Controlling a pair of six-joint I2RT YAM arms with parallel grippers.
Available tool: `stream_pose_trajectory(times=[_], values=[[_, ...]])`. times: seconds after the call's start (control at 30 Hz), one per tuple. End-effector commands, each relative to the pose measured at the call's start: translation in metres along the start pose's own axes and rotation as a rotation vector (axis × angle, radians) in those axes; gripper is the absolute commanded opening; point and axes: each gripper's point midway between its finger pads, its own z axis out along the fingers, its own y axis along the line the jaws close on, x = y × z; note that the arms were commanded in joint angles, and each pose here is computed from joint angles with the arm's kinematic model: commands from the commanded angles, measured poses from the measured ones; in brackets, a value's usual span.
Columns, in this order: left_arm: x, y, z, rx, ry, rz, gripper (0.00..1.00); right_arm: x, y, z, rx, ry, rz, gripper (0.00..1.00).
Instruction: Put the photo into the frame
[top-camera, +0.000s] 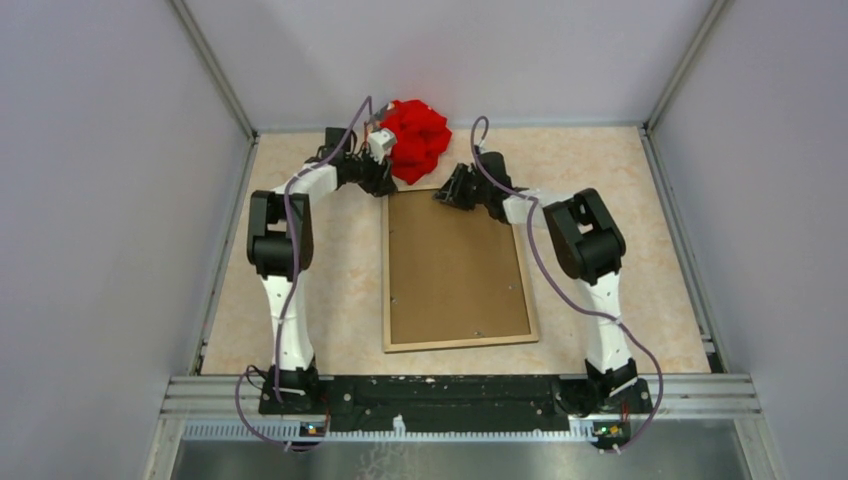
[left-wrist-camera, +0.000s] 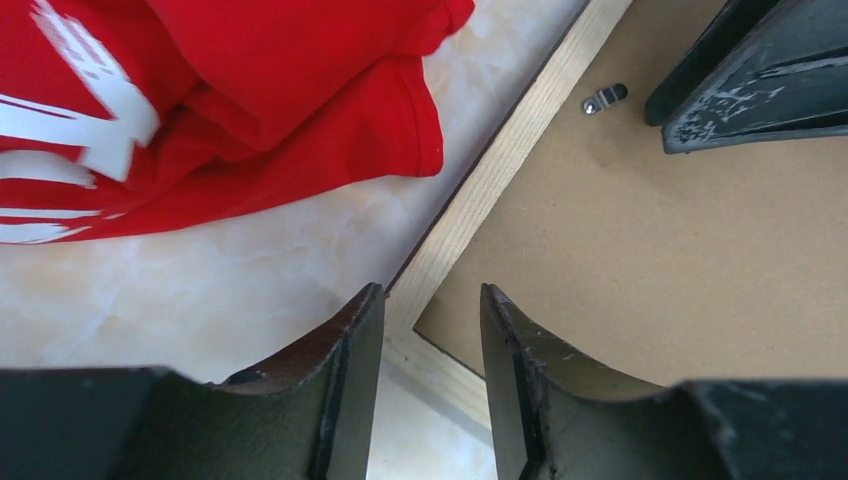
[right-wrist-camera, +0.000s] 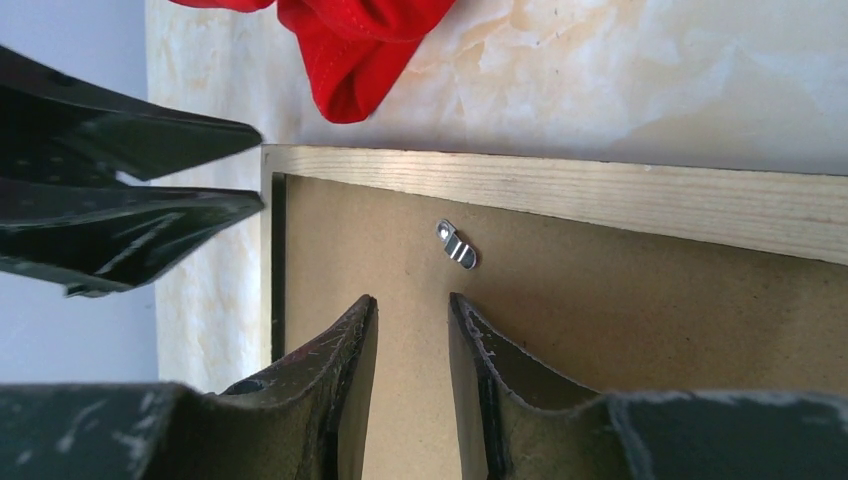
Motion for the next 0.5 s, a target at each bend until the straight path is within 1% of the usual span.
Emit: stream_pose_trajectory(times=[0.0,0.13,0.3,0.4,0.47], values=[[-0.015,-0.009,0.014,0.052,-0.044,0.008,0.46,-0.008,0.017,-0.004,-0.061,-0.024,0.015,0.33],[-0.011,-0.009,0.022,0.054,-0.040,0.010,0.40,-0.008,0.013,-0.006,-0.039,-0.032,0.015,0.32],[-0.003,-0.010,0.022,0.061,-0.018,0.014,0.29,-0.010,0.018,-0.020,-0.055,-0.046,0.026,0.33],[0.006,-0.014,0.020,0.067,0.009,0.028,0.25,-0.018,0.028,-0.042,-0.079,-0.060,0.044,0.38],[0.014,-0.015,0.018,0.066,0.031,0.035,0.24,-0.023,0.031,-0.063,-0.062,-0.067,0.038,0.46]])
